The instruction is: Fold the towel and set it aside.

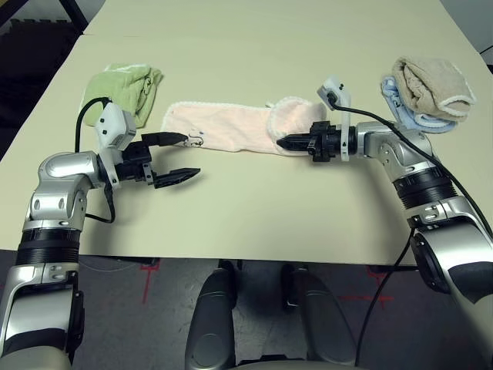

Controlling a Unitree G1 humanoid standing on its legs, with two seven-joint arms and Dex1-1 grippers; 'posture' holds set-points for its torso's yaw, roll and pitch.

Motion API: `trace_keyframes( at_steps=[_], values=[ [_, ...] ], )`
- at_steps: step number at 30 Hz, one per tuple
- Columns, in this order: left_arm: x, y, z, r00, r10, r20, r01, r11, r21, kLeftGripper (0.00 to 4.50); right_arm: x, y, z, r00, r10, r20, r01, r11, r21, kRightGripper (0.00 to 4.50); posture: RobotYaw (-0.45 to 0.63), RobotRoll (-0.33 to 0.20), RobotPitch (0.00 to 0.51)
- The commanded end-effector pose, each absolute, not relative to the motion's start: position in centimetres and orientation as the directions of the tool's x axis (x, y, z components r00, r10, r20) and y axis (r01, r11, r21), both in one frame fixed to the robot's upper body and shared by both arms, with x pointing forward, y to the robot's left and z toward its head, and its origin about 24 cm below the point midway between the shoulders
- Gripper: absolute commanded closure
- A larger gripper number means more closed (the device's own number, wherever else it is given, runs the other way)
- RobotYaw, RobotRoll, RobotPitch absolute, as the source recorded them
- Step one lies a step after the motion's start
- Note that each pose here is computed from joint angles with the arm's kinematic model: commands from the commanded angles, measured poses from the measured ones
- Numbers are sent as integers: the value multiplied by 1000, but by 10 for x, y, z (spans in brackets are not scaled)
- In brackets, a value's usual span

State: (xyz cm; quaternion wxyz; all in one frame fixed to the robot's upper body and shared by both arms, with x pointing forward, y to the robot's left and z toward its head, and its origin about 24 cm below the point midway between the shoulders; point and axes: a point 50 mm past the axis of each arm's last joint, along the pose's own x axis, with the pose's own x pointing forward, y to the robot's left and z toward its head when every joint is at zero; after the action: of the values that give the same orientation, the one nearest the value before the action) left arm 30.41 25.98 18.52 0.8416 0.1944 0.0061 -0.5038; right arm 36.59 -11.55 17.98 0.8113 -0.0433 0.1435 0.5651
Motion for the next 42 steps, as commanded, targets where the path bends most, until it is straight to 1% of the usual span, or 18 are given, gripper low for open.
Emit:
trace_keyframes(
  at_steps=[1,3,5,8,10,11,12,16,19,25,27,28,30,32,34,36,38,42],
  values=[
    [301,259,184,486,-848,-213,854,409,322,0,364,-115,181,282,911,-300,-950,308,45,3968,-12,0,217],
    [301,259,184,485,-848,-213,854,408,321,0,362,-118,185,252,922,-293,-964,267,10,3320,-14,0,216],
    [300,259,184,486,-847,-214,854,409,321,0,362,-122,192,261,930,-259,-965,258,-44,2612,-16,0,214],
    [301,259,182,484,-848,-215,856,408,318,0,363,-130,206,244,954,-173,-966,224,-130,1555,-27,0,212],
    [302,259,181,482,-849,-216,858,406,316,0,366,-135,211,269,952,-143,-957,249,-146,800,-36,0,211],
    [302,258,181,480,-850,-216,858,405,315,0,366,-135,214,259,957,-127,-958,239,-158,497,-40,0,209],
    [303,258,181,479,-851,-216,859,404,314,0,367,-134,215,259,958,-121,-957,238,-169,92,-40,0,209],
    [306,255,182,470,-856,-215,863,394,316,0,372,-120,215,229,963,-140,-950,190,-248,38,-45,0,209],
    [307,253,183,467,-858,-213,863,392,318,0,375,-103,210,176,967,-184,-948,117,-295,38,-37,0,209],
    [302,258,183,477,-851,-221,860,400,316,0,369,-88,195,25,962,-273,-962,-51,-267,38,-13,0,211],
    [300,260,181,482,-847,-224,859,406,314,0,365,-87,193,-37,959,-280,-963,-109,-246,38,-10,0,212],
    [299,261,181,484,-846,-225,858,407,313,0,364,-88,196,-53,965,-258,-962,-119,-248,38,-7,0,212],
    [298,261,180,487,-845,-223,856,411,313,0,364,-93,203,-47,982,-185,-961,-95,-261,38,-7,0,210],
    [298,261,181,490,-843,-222,855,414,313,0,366,-104,213,-10,995,-98,-963,-36,-267,38,-6,0,211],
    [297,261,180,492,-842,-220,853,417,313,0,366,-119,219,22,998,-52,-964,8,-266,38,-15,0,209],
    [297,261,180,493,-842,-219,853,418,312,0,366,-136,219,72,996,-55,-964,55,-261,38,-30,0,208],
    [298,261,179,492,-843,-217,853,418,311,0,366,-148,216,133,986,-99,-958,102,-267,38,-38,0,208],
    [301,258,180,488,-846,-215,855,414,311,0,364,-151,212,169,975,-143,-955,126,-268,38,-44,0,210]
  ],
)
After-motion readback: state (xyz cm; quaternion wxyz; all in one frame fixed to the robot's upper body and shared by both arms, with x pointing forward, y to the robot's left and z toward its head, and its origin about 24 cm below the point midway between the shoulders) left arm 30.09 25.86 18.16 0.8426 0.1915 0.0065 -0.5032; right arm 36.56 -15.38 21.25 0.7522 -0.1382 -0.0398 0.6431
